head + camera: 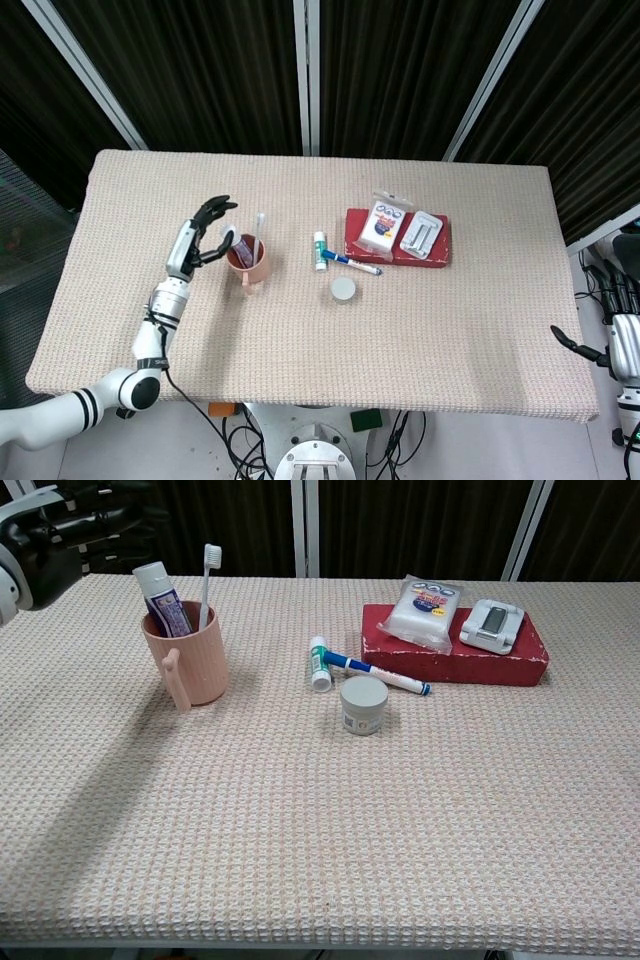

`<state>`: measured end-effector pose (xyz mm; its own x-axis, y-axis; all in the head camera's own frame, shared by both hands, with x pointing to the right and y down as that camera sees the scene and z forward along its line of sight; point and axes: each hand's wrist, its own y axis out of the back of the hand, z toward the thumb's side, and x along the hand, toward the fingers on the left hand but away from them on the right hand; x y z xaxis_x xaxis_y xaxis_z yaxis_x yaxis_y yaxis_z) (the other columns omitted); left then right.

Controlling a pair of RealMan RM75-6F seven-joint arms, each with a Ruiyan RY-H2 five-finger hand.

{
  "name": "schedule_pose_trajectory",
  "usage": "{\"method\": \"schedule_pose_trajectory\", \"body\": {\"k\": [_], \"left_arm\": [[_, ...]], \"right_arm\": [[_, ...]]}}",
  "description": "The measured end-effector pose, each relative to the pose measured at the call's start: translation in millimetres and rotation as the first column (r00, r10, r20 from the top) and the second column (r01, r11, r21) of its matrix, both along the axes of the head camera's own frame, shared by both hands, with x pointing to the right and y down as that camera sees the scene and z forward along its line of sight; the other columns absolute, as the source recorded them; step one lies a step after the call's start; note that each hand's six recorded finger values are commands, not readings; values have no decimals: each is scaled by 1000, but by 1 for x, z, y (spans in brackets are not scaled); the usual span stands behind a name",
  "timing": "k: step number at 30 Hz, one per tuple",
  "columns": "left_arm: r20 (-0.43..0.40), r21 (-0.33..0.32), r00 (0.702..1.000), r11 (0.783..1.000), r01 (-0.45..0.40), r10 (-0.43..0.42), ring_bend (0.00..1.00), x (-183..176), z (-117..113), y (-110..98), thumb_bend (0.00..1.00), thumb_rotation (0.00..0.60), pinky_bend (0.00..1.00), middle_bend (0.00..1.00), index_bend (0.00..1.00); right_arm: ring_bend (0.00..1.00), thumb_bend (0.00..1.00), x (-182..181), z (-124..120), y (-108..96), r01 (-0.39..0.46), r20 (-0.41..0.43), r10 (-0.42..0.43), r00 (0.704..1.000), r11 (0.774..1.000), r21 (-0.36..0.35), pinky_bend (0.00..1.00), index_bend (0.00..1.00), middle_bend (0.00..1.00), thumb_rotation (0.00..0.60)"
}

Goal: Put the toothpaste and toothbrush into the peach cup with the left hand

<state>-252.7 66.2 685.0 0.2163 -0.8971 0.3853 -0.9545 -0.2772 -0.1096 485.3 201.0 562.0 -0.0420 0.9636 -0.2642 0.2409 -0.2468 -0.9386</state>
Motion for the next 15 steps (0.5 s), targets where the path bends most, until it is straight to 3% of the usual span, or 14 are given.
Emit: {"method": "schedule_pose_trajectory", "body": {"k": [2, 4, 6, 10, 11, 13, 15], "left_arm": [[6, 31, 1000, 1000, 4, -4, 117, -3, -6, -1, 370, 503, 134, 189, 164], [25, 73, 1000, 997, 4, -6, 118, -9, -14, -3, 365, 563, 164, 188, 165], [78, 140, 997, 990, -12, 1, 118, -18, -25, -3, 336, 600, 204, 188, 176], [290, 228, 956, 968, -108, 39, 118, -44, -38, 6, 234, 599, 207, 185, 220], [378, 235, 924, 960, -151, 53, 118, -53, -39, 12, 200, 582, 204, 179, 228], [521, 231, 851, 947, -222, 73, 110, -69, -40, 23, 150, 486, 191, 162, 230], [681, 189, 725, 933, -307, 101, 92, -91, -42, 41, 129, 318, 174, 148, 215]], "right_arm": [[0, 346, 0, -1, 0, -1, -1, 1, 1000, 1000, 2, 0, 0, 0, 498], [0, 346, 2, -1, 1, -5, -4, 5, 1000, 1000, 3, 0, 0, 0, 498], [0, 345, 4, -1, 2, -11, -11, 11, 1000, 1000, 0, 0, 0, 0, 498], [0, 341, 13, -1, 6, -22, -52, 22, 998, 1000, -5, 0, 0, 0, 499], [0, 339, 16, 0, 7, -26, -68, 25, 997, 1000, -7, 0, 0, 0, 499], [0, 334, 22, 0, 11, -37, -96, 36, 995, 999, -11, 0, 0, 0, 499], [0, 331, 29, 1, 15, -48, -121, 46, 992, 999, -16, 0, 0, 0, 498]]}}
